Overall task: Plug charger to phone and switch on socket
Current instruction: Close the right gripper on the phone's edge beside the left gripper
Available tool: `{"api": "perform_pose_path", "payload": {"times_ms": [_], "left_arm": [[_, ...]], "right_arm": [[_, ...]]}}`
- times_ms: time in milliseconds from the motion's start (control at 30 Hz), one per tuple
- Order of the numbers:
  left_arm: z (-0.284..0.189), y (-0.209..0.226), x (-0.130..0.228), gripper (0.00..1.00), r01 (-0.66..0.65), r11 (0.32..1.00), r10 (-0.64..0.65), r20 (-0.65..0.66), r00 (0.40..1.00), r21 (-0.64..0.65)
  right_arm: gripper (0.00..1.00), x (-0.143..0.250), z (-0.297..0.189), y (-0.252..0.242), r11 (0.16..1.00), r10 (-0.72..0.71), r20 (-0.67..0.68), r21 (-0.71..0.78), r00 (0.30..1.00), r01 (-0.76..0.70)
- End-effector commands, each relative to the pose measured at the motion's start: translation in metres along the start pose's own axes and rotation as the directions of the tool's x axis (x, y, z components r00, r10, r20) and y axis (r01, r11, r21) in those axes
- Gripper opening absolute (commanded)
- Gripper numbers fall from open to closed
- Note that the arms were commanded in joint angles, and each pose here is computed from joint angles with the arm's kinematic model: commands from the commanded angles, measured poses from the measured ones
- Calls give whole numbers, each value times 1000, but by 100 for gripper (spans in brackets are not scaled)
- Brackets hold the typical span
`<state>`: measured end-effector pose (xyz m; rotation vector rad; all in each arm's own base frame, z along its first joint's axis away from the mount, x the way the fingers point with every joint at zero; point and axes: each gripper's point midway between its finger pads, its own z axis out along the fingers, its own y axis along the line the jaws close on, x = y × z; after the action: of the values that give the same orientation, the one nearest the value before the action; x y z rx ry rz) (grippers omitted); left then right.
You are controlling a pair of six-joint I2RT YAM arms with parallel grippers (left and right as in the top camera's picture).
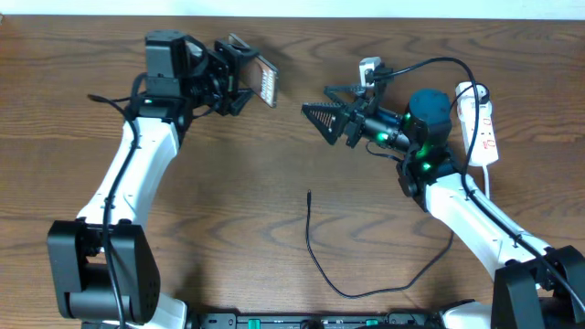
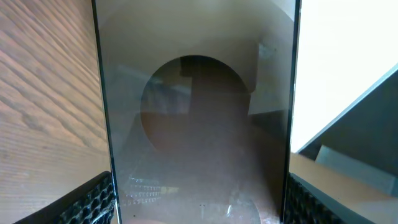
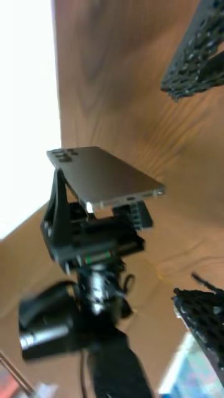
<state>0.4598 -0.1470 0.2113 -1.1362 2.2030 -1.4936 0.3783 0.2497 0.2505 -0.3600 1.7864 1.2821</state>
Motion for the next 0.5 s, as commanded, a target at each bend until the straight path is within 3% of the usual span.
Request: {"api": "perform_pose_path", "payload": {"times_ms": [0,467], "left_arm": [[3,-13,28,7,-61,998,62,-58,996,28],[24,-12,79,7,-110,994,111,-163,980,12]], "right_arm": [[98,-2,10,-1,998,28,33,57,999,-30],[99,14,11,-8,994,-58,-30,89,998,60]]}}
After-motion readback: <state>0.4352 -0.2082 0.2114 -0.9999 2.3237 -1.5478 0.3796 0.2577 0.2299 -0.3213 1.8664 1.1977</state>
